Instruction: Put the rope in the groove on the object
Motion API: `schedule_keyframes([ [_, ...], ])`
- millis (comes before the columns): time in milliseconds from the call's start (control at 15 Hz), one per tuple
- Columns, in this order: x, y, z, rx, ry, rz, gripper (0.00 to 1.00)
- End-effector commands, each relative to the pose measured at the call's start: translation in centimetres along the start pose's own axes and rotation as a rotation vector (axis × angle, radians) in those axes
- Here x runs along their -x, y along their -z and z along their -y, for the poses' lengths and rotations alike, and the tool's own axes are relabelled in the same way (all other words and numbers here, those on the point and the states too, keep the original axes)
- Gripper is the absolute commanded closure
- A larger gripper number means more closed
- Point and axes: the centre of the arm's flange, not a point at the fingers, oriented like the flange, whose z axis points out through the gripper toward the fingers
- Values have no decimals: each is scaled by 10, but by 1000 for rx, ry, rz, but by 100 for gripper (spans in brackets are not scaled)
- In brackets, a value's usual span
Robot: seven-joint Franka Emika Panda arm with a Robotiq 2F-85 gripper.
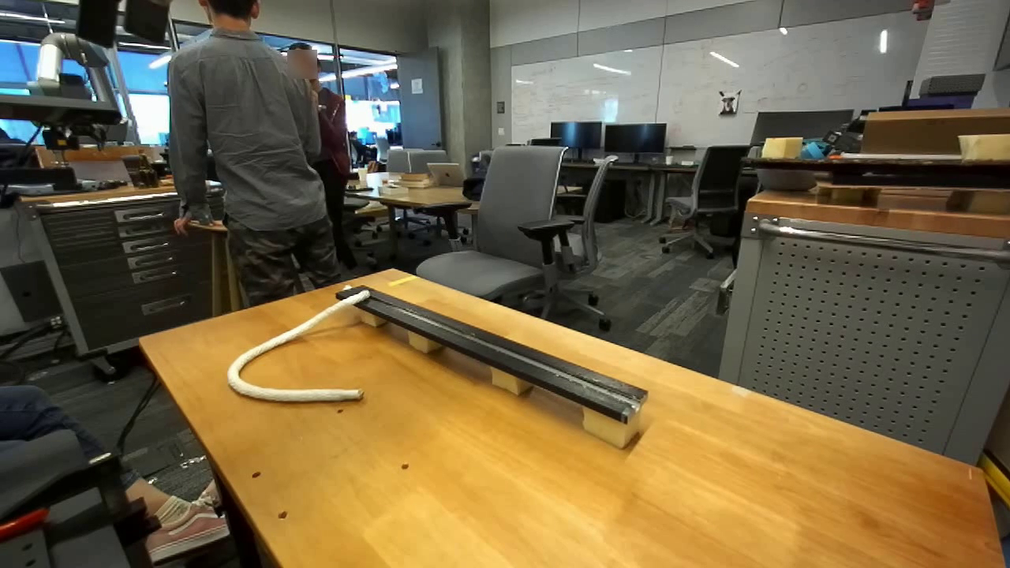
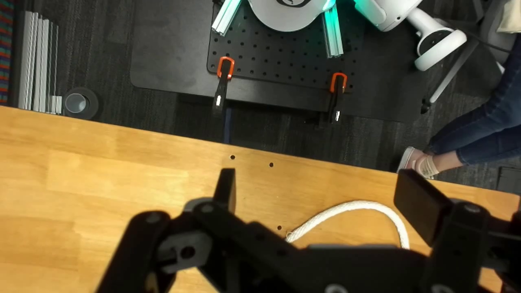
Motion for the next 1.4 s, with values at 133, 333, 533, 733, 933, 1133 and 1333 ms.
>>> schedule_keyframes([
  [133,-18,-10,2,-41,-87,-87,0],
  [333,-34,-23,4,-73,-167,-164,0],
  [533,-47,-44,6,-99,-268,-190,0],
  [733,-59,-65,8,-91,-375,-223,0],
  [933,-73,-80,11,-134,-459,-251,0],
  [1133,-92,-95,14,-219,-513,-279,0],
  [1333,-114,-112,14,-255,-556,-292,0],
])
